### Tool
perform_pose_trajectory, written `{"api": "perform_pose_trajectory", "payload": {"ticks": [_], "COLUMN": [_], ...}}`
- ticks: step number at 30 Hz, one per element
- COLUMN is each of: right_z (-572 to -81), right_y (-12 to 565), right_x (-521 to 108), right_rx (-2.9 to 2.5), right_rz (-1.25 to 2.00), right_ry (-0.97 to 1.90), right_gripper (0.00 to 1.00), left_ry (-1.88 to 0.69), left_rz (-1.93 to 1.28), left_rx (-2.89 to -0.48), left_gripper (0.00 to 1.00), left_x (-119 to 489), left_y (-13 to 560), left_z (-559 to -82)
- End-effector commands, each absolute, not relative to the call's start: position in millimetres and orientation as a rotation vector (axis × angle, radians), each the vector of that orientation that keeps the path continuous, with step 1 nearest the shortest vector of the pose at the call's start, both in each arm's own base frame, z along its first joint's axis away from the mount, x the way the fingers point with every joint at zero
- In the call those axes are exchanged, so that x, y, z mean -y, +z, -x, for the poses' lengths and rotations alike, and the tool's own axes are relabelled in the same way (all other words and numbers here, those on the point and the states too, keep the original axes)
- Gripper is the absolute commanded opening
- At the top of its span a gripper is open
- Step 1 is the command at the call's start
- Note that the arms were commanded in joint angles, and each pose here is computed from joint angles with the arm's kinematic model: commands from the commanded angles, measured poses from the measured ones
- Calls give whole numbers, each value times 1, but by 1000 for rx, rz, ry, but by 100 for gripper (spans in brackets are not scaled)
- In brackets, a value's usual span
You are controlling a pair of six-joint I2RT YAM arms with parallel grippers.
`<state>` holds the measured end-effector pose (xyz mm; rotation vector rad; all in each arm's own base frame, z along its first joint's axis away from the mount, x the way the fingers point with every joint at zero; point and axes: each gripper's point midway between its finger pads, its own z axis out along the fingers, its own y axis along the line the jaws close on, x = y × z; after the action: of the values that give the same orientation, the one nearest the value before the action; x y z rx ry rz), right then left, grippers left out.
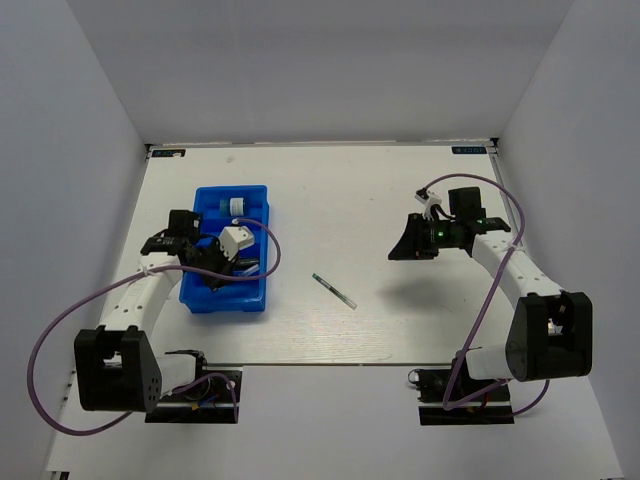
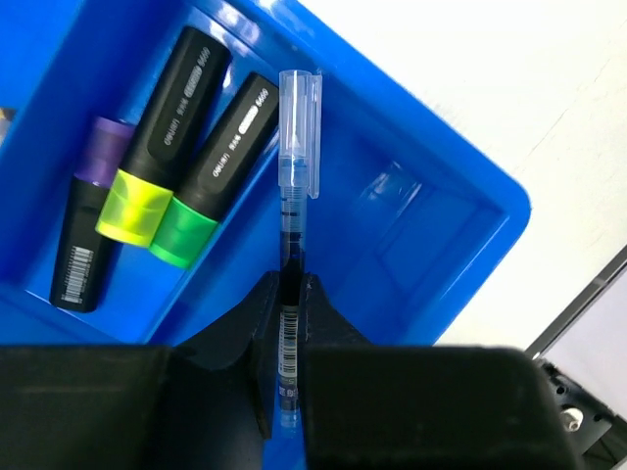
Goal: Sort the stationery into containers
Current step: Place the pen in the storage box, then pick up the pen from the center of the board.
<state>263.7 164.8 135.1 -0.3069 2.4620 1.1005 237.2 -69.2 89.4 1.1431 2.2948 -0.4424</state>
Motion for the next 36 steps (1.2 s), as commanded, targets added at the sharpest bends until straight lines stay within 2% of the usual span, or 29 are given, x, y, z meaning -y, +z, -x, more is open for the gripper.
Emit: {"api": "perform_pose_trajectory", "payload": {"ticks": [1, 3, 6, 7, 9, 11, 12, 13, 14, 22, 25, 28, 31, 36], "right_z": [-262, -260, -258, -257, -256, -257, -255, -255, -252, -263, -267, -264, -260, -263], "right_y": [143, 143, 141, 141, 141, 141, 136, 135, 132, 119, 122, 96, 70, 47], "right_x": [-166, -168, -169, -169, -170, -170, -172, -174, -177, -202, -227, -252, -271, -295], "right_rx": [-2413, -2414, -2415, -2412, -2408, -2411, -2420, -2428, -2426, -2404, -2354, -2384, -2354, -2348], "right_rz": [343, 353, 388, 406, 444, 484, 522, 545, 601, 914, 1085, 1255, 1377, 1436], "right_ry": [1128, 1142, 1140, 1137, 1132, 1117, 1107, 1092, 1082, 890, 816, 748, 612, 453], "right_gripper": [38, 44, 52, 55, 59, 59, 59, 59, 59, 52, 46, 41, 41, 44], "left_ry": [-415, -371, -331, -330, -318, -320, -309, -306, -305, -272, -332, -420, -467, -388], "left_rz": [-1190, -1177, -1156, -1149, -1115, -1083, -1059, -1055, -1046, -823, -459, -234, -118, 7], "left_rx": [-2250, -2269, -2284, -2283, -2276, -2280, -2269, -2254, -2248, -2228, -2255, -2315, -2301, -2195], "left_gripper": [0, 0, 9, 24, 40, 46, 58, 96, 100, 100, 100, 100, 100, 100], "left_x": [69, 63, 57, 57, 55, 54, 54, 55, 55, 50, 54, 61, 66, 54], "left_y": [98, 94, 91, 92, 94, 95, 97, 99, 100, 143, 181, 206, 228, 248], "left_z": [-242, -242, -242, -242, -243, -243, -246, -245, -246, -257, -265, -256, -244, -227]}}
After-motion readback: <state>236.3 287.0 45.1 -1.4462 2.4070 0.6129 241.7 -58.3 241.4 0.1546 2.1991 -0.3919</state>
